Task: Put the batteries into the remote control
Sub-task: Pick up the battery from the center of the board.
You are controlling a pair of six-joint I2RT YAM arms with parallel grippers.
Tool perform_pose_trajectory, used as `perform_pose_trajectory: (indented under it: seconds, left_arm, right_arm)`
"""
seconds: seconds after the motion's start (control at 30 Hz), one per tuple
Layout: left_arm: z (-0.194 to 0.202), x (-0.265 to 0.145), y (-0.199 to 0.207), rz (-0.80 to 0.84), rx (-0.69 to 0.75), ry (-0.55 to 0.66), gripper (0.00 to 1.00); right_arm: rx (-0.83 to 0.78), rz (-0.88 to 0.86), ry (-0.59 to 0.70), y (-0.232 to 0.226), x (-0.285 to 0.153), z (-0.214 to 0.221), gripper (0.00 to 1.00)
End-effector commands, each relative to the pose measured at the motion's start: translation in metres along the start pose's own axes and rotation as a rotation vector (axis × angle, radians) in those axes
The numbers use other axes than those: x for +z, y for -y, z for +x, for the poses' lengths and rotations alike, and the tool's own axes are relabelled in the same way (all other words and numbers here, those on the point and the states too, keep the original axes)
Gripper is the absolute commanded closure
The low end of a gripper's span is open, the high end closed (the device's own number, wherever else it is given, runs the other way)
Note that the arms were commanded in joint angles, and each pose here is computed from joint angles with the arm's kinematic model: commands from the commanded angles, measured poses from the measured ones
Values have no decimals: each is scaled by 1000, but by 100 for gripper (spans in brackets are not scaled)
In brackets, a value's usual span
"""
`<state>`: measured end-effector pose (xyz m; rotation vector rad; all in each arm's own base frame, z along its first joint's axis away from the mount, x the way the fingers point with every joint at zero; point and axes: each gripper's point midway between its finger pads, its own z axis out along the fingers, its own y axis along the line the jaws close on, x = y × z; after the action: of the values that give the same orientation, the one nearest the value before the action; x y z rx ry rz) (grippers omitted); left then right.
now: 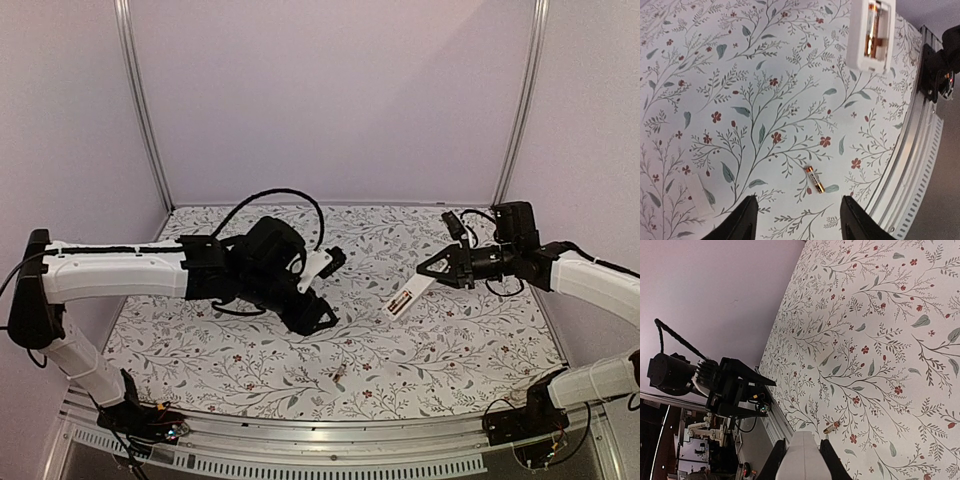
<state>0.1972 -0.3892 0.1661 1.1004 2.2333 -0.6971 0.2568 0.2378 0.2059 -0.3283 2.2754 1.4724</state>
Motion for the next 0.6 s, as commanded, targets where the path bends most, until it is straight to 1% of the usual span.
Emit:
perform_pose_trajectory:
  seconds: [0.0,0.1,0.2,0.27,0.3,0.43,0.57]
  left_arm:
    - [60,14,8,-48,116,-175,43]
    - [74,16,11,-48,300,-255,40]
    - [90,18,13,-31,584,-340,32]
    - [92,20,10,-41,760,-357,27]
    - [91,23,10,-33,823,-354,25]
    - [83,37,29,70,959,-303,21]
    - [94,57,47,164,1065,-351,20]
  right_arm:
    - [5,4,39,8,-7,-1,100]
    - [27,20,50,18,-12,1,100]
    - [36,26,62,23,-16,2,100]
    - [39,27,71,24,-19,2,100]
    - [38,27,76,24,-20,2,100]
    - [43,24,92,25,-26,-1,100]
    - [45,26,102,26,-29,-1,100]
